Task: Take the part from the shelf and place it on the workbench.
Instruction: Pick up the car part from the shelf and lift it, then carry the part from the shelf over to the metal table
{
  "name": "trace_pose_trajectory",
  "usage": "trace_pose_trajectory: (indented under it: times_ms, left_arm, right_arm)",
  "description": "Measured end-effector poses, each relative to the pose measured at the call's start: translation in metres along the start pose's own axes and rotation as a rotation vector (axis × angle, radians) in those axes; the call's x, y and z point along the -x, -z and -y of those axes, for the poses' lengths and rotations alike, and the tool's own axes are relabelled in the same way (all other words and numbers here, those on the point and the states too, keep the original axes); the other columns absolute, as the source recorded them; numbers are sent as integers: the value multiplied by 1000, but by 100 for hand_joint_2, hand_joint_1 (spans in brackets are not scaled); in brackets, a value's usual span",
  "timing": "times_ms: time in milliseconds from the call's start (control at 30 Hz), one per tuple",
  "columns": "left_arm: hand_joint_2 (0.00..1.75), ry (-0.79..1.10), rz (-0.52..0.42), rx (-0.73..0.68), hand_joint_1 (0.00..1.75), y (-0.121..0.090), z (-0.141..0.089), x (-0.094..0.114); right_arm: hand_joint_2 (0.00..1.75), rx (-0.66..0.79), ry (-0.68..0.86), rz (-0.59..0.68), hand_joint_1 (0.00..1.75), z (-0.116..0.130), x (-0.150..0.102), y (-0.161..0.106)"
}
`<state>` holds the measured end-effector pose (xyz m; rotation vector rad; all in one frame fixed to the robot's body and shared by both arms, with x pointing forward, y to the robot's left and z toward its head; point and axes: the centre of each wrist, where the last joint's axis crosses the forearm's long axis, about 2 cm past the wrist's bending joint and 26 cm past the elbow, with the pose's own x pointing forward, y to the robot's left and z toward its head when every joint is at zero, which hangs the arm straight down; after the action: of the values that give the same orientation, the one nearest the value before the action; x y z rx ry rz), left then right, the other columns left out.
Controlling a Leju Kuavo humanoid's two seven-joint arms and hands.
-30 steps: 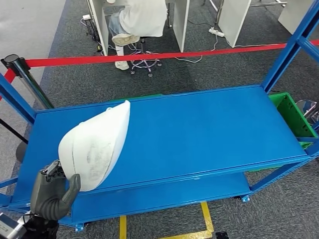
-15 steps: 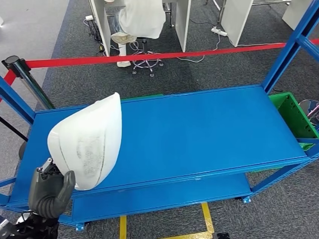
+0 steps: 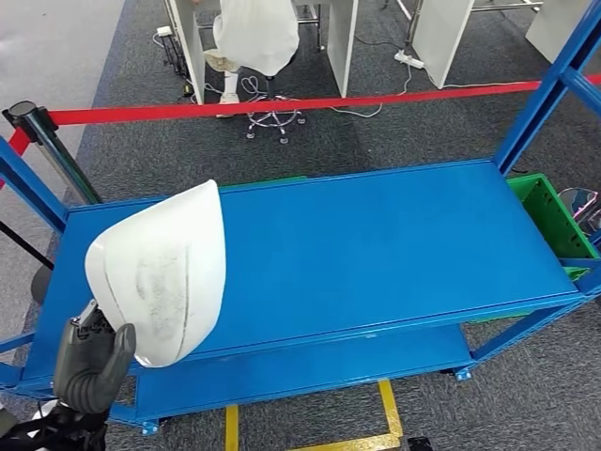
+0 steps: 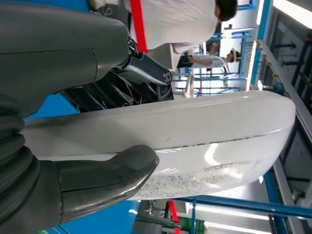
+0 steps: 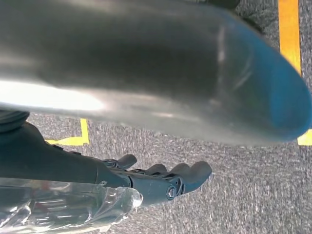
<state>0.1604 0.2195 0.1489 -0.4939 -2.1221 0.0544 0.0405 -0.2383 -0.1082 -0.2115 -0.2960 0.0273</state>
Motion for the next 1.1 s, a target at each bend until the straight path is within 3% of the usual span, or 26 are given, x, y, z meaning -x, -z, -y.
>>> trace_pose_trajectory:
  times_ms: [500, 1100]
  left_arm:
    - [175, -23, -48, -58, 175, -6, 3, 12]
    - [175, -33, -69, -62, 175, -2, 3, 19]
  right_arm:
    - [0, 16, 19, 0, 0, 0, 1, 0]
    - [0, -64, -2, -37, 0, -4, -1, -1]
